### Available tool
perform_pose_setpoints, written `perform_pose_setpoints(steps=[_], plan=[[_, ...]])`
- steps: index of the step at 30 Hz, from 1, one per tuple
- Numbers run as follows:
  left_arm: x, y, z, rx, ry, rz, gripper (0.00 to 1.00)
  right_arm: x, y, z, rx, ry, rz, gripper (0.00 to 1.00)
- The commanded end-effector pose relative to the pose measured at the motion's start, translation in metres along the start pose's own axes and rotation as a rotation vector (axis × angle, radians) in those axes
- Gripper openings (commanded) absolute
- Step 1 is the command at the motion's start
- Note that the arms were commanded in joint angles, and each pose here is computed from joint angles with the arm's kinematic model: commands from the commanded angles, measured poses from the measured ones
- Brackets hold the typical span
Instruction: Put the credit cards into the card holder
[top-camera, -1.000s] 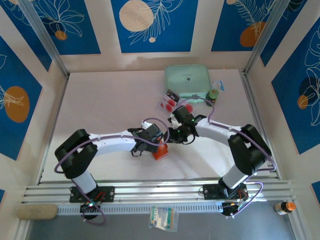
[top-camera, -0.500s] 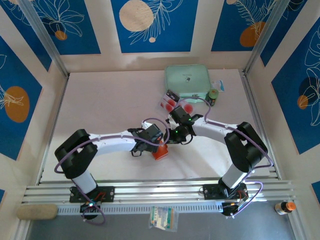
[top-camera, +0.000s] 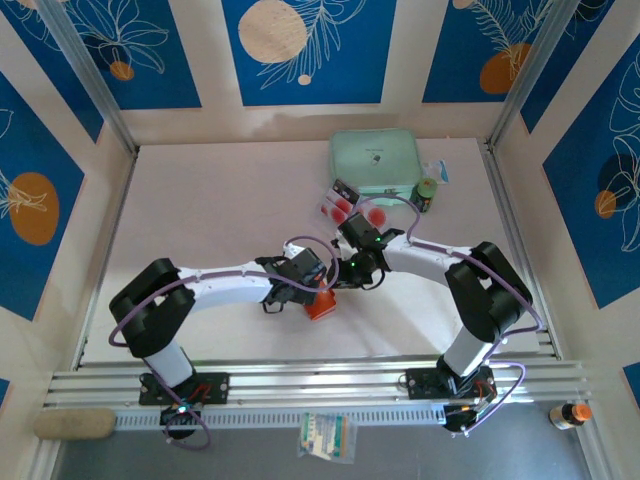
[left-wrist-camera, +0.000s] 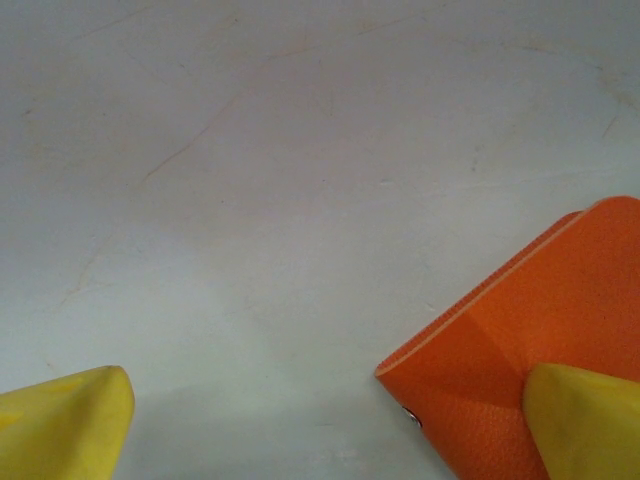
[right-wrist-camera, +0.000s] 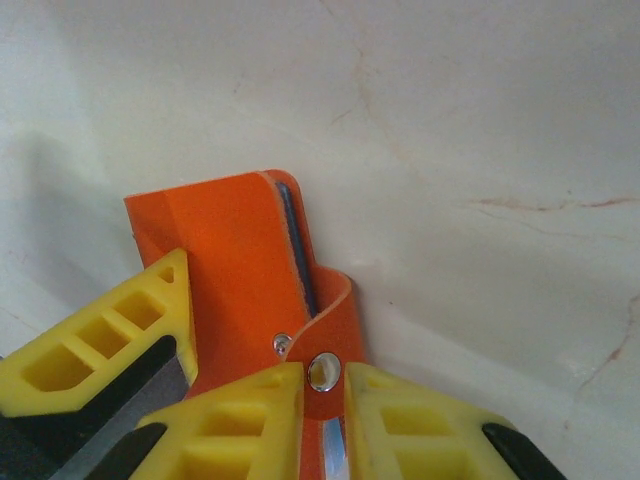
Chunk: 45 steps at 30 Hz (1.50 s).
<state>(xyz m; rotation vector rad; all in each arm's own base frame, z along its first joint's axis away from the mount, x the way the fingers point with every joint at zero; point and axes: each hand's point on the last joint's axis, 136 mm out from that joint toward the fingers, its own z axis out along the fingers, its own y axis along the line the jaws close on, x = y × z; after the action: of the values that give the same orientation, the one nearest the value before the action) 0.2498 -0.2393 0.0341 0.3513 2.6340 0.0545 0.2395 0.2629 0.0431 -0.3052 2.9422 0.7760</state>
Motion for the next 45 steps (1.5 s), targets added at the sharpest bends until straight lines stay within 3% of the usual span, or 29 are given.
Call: perform_pose_setpoints(steps=[1,24,32,37,40,45], plan=[[0.023,0.016,0.005,-0.068,0.063,0.074,1.0,-0.001,0.006,-0.008,-0.001,-0.01,-0.014,0.2],[0.023,0.015,0.004,-0.06,0.061,0.071,1.0,-0.004,0.003,0.0,0.033,0.001,-0.021,0.2],[0.023,0.015,0.003,-0.058,0.058,0.07,1.0,-0.006,0.003,-0.002,0.028,-0.005,-0.018,0.11],[0.023,0.015,0.003,-0.057,0.058,0.069,1.0,-0.006,0.004,-0.006,0.023,-0.011,-0.019,0.1],[0.022,0.015,0.004,-0.056,0.057,0.069,1.0,-0.007,0.005,-0.007,0.015,-0.016,-0.021,0.0],[0.022,0.014,0.003,-0.053,0.056,0.069,1.0,-0.007,0.015,-0.009,-0.021,-0.014,-0.033,0.0]])
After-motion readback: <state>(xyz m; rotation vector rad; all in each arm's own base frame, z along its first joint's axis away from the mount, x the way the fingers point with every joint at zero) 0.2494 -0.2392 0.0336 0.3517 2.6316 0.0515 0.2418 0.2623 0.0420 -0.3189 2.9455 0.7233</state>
